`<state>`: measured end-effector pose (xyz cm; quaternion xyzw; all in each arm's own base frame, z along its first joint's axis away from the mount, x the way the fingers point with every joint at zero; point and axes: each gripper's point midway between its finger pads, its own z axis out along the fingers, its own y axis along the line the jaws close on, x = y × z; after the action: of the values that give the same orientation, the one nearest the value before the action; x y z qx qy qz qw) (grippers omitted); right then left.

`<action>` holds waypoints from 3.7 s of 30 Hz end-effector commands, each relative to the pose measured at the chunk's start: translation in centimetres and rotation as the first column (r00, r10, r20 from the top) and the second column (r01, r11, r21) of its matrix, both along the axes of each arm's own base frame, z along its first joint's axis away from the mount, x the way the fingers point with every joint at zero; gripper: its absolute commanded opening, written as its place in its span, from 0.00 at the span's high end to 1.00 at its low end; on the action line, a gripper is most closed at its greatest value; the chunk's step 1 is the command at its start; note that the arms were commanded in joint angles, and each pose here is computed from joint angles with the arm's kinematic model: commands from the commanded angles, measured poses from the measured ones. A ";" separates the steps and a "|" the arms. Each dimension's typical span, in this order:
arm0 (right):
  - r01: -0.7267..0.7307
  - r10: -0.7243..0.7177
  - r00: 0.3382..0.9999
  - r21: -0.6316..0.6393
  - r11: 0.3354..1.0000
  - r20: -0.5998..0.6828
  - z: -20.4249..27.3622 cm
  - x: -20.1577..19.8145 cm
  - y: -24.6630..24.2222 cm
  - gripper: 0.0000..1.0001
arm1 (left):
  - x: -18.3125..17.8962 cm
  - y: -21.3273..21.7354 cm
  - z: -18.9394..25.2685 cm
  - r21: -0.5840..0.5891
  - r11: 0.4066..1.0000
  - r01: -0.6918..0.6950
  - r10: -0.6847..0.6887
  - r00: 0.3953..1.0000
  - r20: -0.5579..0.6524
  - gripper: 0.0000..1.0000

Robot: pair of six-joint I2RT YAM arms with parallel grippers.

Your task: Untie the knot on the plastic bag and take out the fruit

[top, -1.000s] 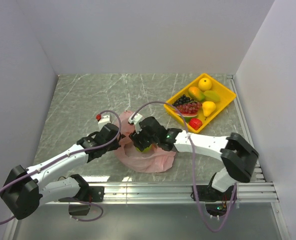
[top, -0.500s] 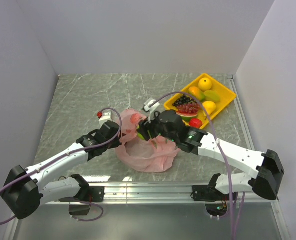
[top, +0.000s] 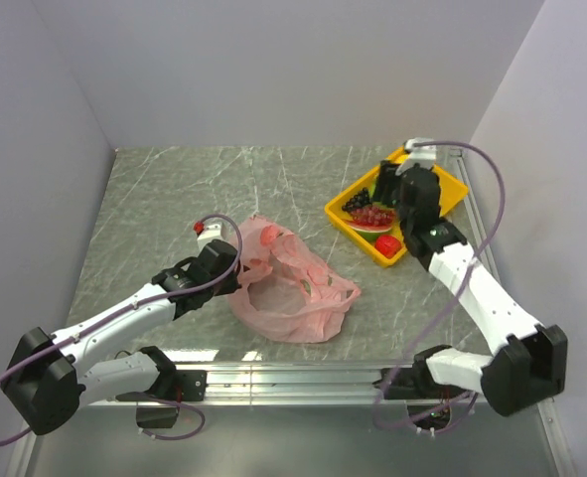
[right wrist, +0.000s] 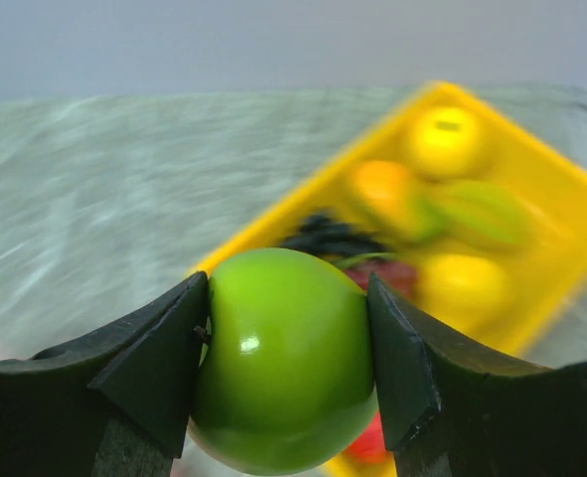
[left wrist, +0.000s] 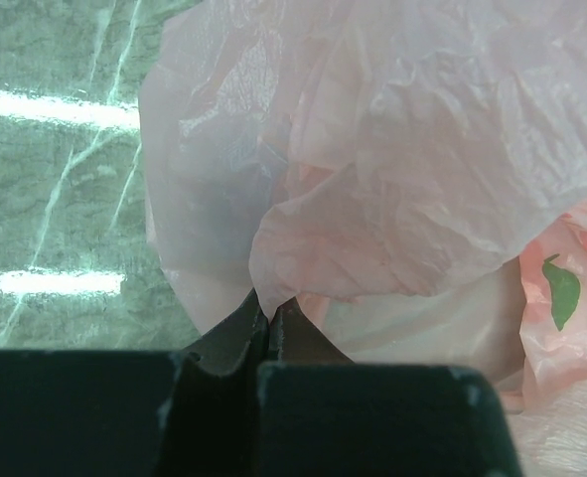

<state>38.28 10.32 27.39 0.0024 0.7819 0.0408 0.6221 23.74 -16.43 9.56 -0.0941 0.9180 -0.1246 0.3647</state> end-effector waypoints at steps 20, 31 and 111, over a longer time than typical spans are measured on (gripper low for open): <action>0.359 -0.335 0.900 0.040 0.932 -0.279 -10.8 5.6 -9.6 0.08 | 0.3 -0.6 1.1 -0.059 0.998 0.016 -0.013 0.998 0.055 0.99; 0.002 0.013 0.988 0.096 0.995 -0.152 -6.0 -0.4 1.3 0.09 | 2.3 -0.3 4.5 0.029 0.999 0.018 -0.021 0.992 0.126 0.99; -0.516 0.471 0.795 -0.018 0.856 -0.383 -21.2 -7.5 21.6 0.82 | -0.3 -4.2 -2.2 -0.041 0.997 0.072 -0.074 0.997 -0.038 0.99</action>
<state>30.47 32.01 4.16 -0.2452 0.8685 0.1387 0.4079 22.50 -20.53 6.22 -0.0713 0.9318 -0.1541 0.3207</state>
